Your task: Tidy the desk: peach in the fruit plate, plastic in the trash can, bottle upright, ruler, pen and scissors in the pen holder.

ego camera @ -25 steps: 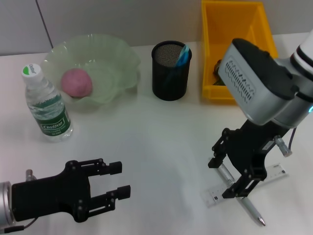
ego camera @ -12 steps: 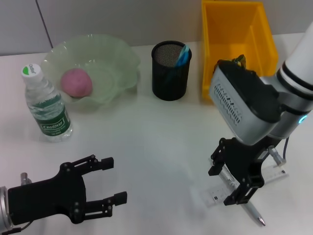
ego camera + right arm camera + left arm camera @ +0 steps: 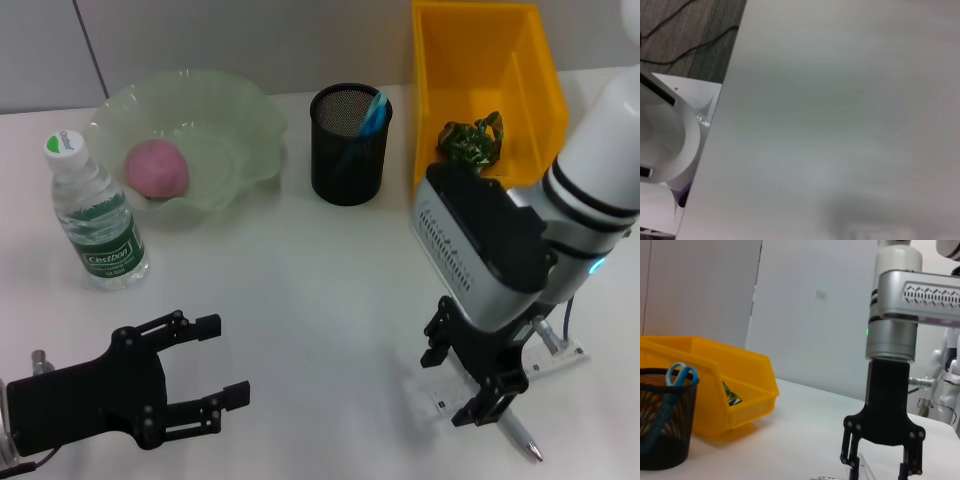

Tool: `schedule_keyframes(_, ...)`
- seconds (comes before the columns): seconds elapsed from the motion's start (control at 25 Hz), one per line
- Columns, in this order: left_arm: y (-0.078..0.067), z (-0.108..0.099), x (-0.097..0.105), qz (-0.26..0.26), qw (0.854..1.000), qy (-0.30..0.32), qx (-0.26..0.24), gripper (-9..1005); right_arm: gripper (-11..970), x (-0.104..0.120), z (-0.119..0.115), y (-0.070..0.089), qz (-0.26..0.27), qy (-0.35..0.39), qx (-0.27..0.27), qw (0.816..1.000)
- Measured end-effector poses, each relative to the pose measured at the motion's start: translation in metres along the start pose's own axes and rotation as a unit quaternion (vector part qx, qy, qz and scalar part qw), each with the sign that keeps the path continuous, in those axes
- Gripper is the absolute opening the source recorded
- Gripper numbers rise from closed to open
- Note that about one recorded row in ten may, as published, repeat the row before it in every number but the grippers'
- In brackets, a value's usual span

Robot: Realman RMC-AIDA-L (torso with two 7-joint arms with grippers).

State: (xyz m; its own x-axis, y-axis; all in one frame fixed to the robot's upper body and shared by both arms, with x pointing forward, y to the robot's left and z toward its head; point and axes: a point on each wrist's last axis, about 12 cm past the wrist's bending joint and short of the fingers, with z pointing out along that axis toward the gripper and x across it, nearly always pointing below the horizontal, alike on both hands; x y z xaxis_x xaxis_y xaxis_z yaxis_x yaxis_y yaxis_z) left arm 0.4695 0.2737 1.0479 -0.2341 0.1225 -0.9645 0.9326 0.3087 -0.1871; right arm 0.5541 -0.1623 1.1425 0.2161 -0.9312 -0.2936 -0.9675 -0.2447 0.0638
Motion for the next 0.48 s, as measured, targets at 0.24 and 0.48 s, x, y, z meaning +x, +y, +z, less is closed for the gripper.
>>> schedule_keyframes(0.24, 0.000, 0.000, 0.000, -0.001, 1.000, 0.000, -0.001, 841, 672, 0.000, 0.008, 0.001, -0.006, 0.006, -0.001, 1.000)
schedule_keyframes(0.48, 0.000, 0.000, 0.000, -0.001, 1.000, -0.001, -0.003, 841, 665, -0.001, 0.014, 0.002, -0.016, 0.013, 0.002, 1.000)
